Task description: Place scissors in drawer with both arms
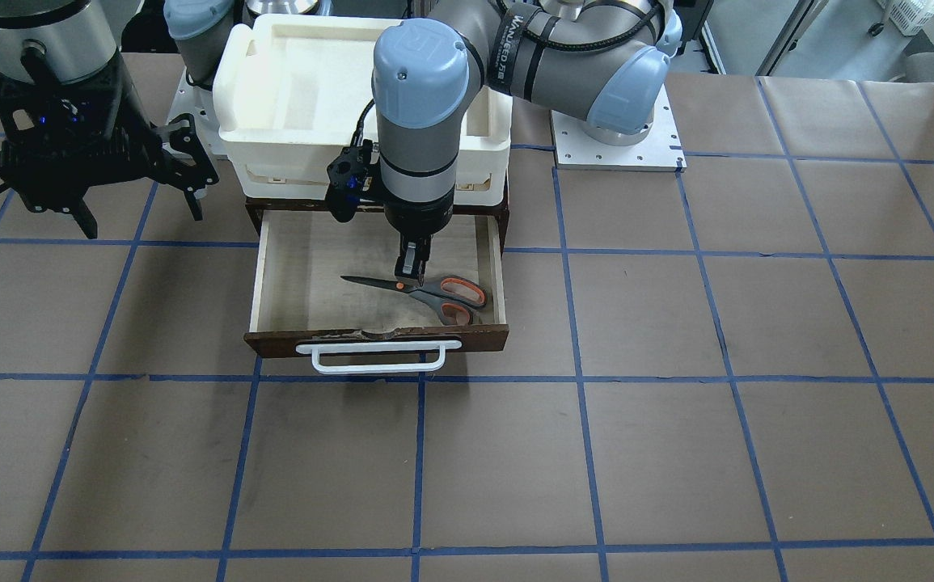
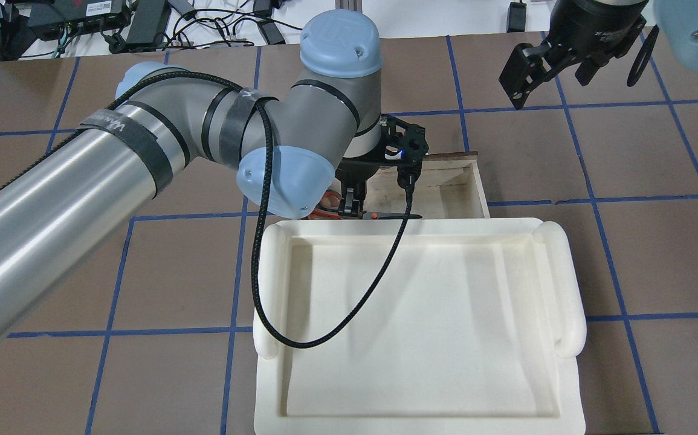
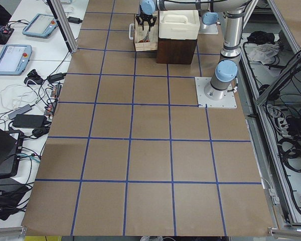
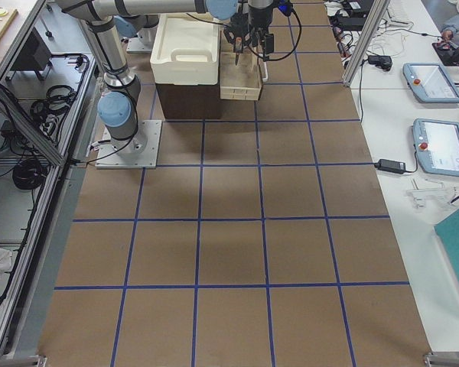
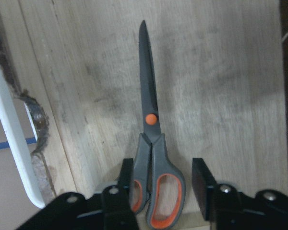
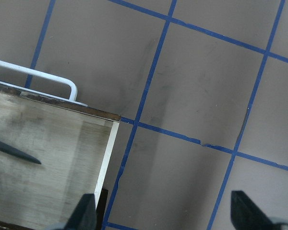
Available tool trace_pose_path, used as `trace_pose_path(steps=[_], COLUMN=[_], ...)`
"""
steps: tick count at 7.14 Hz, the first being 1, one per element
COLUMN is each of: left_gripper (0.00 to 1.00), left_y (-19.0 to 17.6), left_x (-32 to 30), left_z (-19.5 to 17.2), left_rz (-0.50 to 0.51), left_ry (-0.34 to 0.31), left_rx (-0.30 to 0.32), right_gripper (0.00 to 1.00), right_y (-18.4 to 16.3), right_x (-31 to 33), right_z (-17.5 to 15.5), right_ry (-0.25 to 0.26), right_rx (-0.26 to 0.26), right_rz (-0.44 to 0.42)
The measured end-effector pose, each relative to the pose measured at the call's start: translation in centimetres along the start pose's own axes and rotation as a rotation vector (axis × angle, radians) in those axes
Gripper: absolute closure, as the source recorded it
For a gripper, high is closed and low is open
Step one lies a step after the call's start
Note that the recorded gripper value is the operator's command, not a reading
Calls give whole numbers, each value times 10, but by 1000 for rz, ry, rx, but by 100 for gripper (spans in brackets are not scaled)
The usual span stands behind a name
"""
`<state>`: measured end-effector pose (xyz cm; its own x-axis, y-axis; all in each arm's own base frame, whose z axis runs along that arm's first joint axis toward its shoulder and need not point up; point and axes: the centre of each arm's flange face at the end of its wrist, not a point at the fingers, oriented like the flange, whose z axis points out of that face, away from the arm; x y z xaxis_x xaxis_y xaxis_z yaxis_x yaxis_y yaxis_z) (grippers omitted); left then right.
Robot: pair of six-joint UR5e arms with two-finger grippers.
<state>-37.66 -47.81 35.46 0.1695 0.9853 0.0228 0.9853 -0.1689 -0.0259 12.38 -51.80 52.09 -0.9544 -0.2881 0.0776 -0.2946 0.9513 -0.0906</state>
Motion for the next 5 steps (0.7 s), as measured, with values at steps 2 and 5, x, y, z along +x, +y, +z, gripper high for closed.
trace_pose_path(steps=[2,5], left_gripper=[31,11], left_y=[8,89], left_x=[-2,-26], left_z=[-20,-79], left_rz=[-82,-667], left_ry=[-35,-128], left_rx=[9,65], right_gripper=[0,0], right_y=[-1,5], right_x=[1,-2], right_z=[-2,-10], right_ry=[-15,-22], right_rx=[11,3], right_rz=[22,81])
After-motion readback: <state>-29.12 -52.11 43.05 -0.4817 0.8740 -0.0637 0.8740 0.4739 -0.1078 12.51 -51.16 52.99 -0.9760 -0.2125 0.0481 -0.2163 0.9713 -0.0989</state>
